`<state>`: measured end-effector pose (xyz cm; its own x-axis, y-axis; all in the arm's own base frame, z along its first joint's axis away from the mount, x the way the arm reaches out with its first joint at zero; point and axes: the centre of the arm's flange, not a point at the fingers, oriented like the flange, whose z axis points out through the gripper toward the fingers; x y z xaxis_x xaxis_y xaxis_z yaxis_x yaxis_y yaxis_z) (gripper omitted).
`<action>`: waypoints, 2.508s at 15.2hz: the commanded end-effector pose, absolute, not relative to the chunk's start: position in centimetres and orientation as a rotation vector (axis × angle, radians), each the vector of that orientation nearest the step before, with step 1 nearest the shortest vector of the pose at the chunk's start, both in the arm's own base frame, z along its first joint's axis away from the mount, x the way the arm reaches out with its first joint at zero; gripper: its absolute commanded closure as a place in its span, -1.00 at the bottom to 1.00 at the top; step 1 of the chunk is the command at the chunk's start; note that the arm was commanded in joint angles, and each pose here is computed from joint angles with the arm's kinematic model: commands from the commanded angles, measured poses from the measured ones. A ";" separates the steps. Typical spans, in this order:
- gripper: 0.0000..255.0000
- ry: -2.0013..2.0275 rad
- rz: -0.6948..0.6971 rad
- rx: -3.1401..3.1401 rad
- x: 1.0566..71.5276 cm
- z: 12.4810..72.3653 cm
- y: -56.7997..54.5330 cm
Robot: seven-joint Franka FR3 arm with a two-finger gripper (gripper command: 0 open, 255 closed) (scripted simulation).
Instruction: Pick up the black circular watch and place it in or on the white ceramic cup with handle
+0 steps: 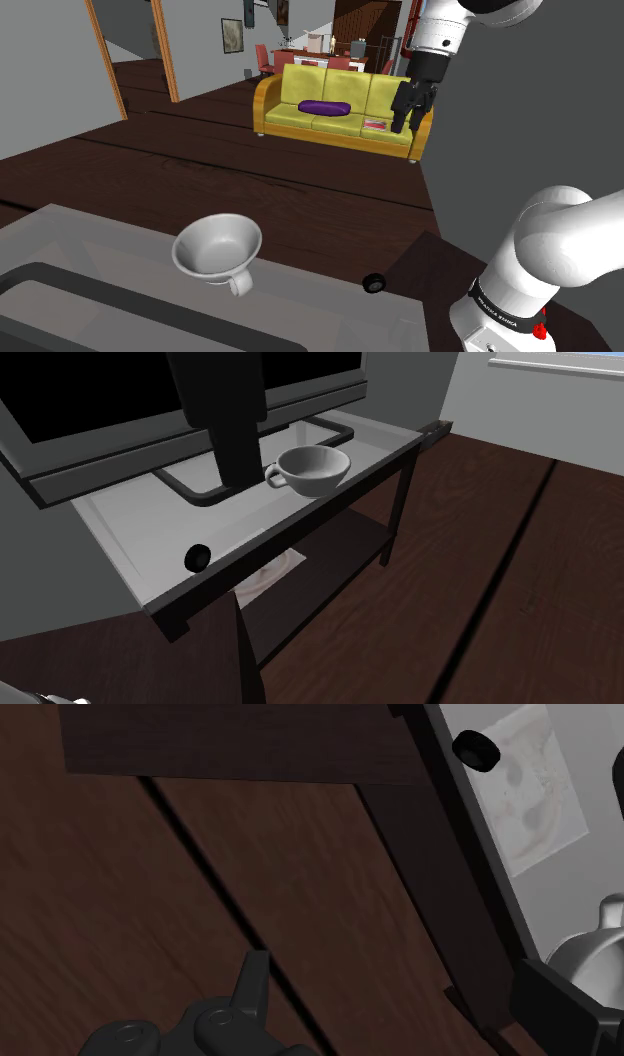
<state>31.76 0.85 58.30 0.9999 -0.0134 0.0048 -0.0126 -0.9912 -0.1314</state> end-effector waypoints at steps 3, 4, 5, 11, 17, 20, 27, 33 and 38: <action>-1.00 0.031 -0.009 -3.014 30.8 56.4 2.4; -1.00 0.037 -0.010 -3.016 30.3 55.4 3.2; -1.00 0.042 -0.010 -3.018 29.8 54.4 4.0; -1.00 0.076 -0.013 -3.029 27.0 48.6 8.7; -1.00 0.110 -0.016 -3.040 24.2 42.7 13.4; -1.00 0.128 -0.017 -3.046 22.9 39.7 15.7; -1.00 0.159 -0.020 -3.055 20.6 33.7 20.0; -1.00 0.159 -0.020 -3.055 20.6 30.5 20.3; -1.00 0.159 -0.020 -3.055 20.6 30.2 20.3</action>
